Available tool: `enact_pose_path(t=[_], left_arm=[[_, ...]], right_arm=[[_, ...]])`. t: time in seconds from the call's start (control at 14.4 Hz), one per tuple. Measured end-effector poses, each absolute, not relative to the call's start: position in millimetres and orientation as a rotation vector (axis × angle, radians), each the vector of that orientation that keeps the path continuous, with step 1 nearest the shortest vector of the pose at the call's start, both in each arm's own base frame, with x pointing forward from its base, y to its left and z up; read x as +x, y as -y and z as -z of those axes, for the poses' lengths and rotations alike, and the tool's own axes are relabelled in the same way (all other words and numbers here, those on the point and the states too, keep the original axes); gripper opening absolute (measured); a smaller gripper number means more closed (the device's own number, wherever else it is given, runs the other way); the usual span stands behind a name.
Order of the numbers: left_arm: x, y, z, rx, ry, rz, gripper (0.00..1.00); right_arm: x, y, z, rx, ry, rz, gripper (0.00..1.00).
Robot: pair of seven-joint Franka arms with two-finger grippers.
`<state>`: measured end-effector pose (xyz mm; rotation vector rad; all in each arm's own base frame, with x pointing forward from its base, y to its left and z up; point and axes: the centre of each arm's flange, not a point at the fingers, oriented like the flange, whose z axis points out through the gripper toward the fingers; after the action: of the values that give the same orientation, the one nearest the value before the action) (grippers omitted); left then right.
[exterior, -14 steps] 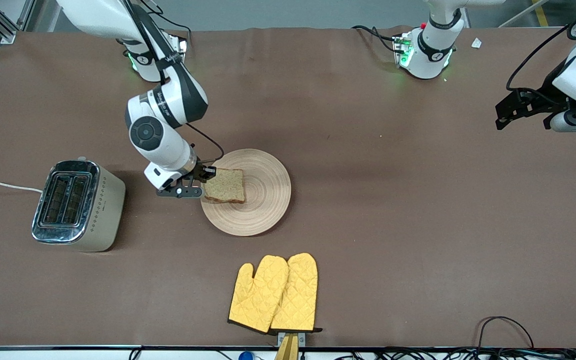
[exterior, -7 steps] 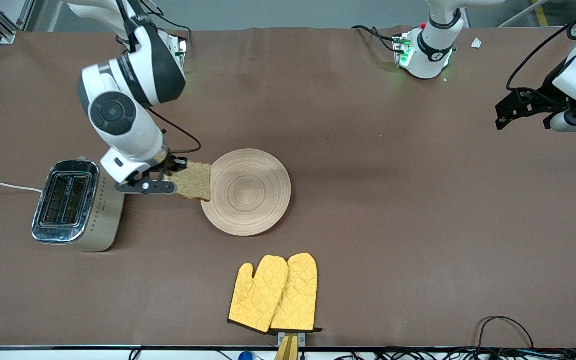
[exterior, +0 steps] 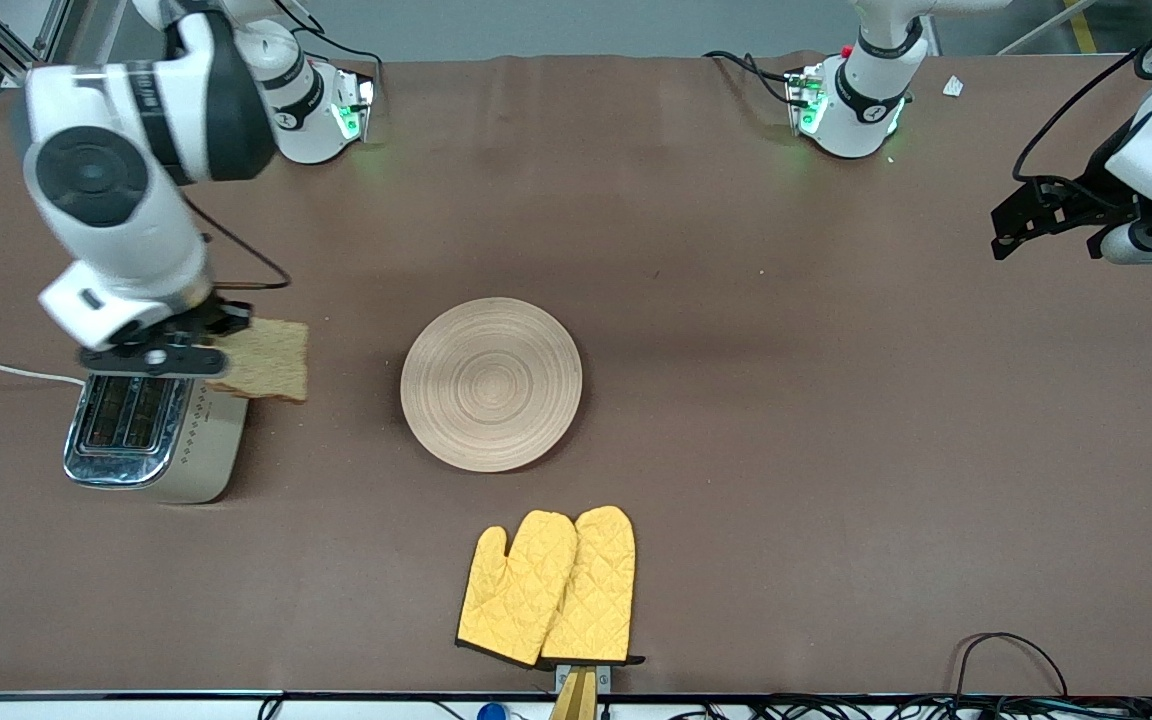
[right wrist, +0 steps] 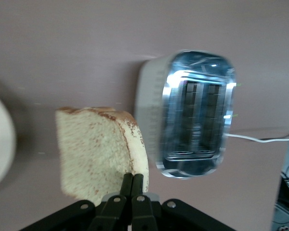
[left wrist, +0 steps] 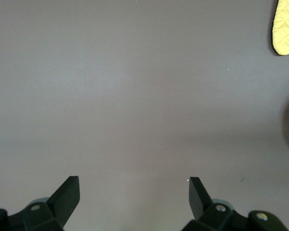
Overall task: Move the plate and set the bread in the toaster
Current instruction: 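Carry the bread with the right gripper above the toaster slot, then lower the bread into the toaster slot with the right gripper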
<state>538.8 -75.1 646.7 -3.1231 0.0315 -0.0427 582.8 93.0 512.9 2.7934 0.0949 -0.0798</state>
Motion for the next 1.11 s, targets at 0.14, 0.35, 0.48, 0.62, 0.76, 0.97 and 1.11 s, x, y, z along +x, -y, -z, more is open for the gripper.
enact_pose_path(t=[0.14, 0.35, 0.48, 0.62, 0.76, 0.97, 1.11], left_arm=[[540, 75, -645, -3.123, -0.032, 0.039, 1.00], [541, 75, -642, -3.123, -0.032, 0.030, 1.00], [542, 75, -641, -3.123, -0.032, 0.027, 1.00], [542, 75, -640, -3.123, -0.032, 0.024, 1.00], [543, 76, -639, -3.123, -0.032, 0.024, 1.00], [544, 76, -638, -3.123, -0.033, 0.022, 1.00], [545, 76, -637, -3.123, -0.034, 0.020, 1.00]], right_arm=[[586, -33, -522, 2.798, -0.084, 0.107, 0.02], [586, 15, -522, 2.802, -0.034, 0.139, 0.02], [586, 16, -521, 2.799, -0.035, 0.135, 0.02], [589, 14, -523, 2.783, -0.051, 0.103, 0.02], [594, 16, -523, 2.755, -0.068, 0.064, 0.02], [604, 26, -513, 2.708, -0.089, 0.022, 0.02], [610, 37, -502, 2.703, -0.080, 0.020, 0.02]])
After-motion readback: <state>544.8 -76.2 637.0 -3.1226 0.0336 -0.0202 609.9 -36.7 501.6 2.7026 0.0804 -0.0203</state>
